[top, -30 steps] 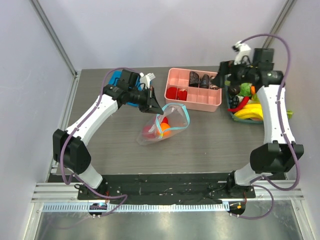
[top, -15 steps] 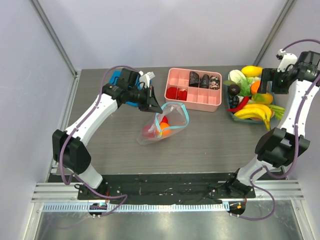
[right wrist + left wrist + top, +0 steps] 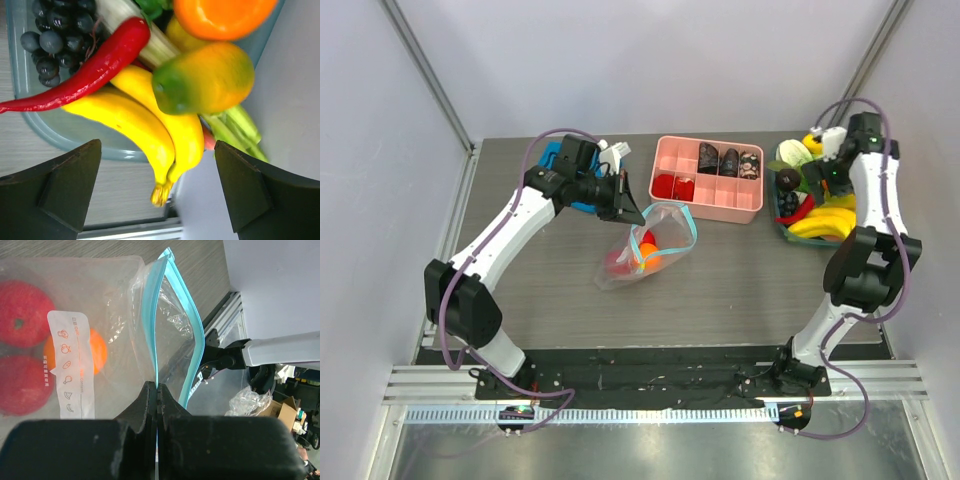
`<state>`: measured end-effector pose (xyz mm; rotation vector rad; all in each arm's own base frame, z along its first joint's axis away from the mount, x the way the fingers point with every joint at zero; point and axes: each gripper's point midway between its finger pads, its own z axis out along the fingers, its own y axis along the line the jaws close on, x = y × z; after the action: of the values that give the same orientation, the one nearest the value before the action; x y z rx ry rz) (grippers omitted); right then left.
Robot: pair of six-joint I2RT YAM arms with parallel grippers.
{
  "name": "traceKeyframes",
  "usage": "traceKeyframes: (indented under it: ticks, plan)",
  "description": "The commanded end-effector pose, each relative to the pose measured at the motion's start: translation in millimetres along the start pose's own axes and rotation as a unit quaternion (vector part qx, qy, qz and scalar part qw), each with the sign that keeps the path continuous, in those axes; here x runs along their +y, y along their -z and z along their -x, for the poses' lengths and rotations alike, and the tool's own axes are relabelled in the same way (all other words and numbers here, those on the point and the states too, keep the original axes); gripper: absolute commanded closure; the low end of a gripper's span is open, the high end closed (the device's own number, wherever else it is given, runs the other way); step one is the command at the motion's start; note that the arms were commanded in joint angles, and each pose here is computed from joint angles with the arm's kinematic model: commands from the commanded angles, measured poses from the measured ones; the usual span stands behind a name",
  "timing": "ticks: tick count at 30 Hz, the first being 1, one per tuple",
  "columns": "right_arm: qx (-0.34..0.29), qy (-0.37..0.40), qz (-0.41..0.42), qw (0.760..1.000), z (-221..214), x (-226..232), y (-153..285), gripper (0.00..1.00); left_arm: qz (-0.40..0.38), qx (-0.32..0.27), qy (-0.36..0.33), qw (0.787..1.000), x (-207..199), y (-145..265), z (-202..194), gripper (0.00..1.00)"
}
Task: Place the food in the zip-top bag and seal the zipper
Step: Pick up the fake fruit from the bin.
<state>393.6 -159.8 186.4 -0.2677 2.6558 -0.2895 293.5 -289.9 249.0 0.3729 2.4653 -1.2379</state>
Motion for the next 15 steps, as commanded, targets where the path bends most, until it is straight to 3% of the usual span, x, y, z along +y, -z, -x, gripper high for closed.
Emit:
traceKeyframes:
  ticks: [1, 11, 15]
  plan:
    - [-0.030, 0.124, -0.121, 0.984, 28, -14, 15, 0.00, -0.020, -0.004, -0.025, 0.999, -9, 4, 3, 1.00]
    - [0.000, 0.206, -0.198, 0.958, 37, -33, -5, 0.01, -0.018, 0.003, -0.020, 1.000, -1, 1, 0, 1.00]
    - [0.019, 0.231, -0.196, 0.953, 27, -31, -20, 0.07, -0.013, 0.002, -0.016, 1.000, 4, 0, 2, 1.00]
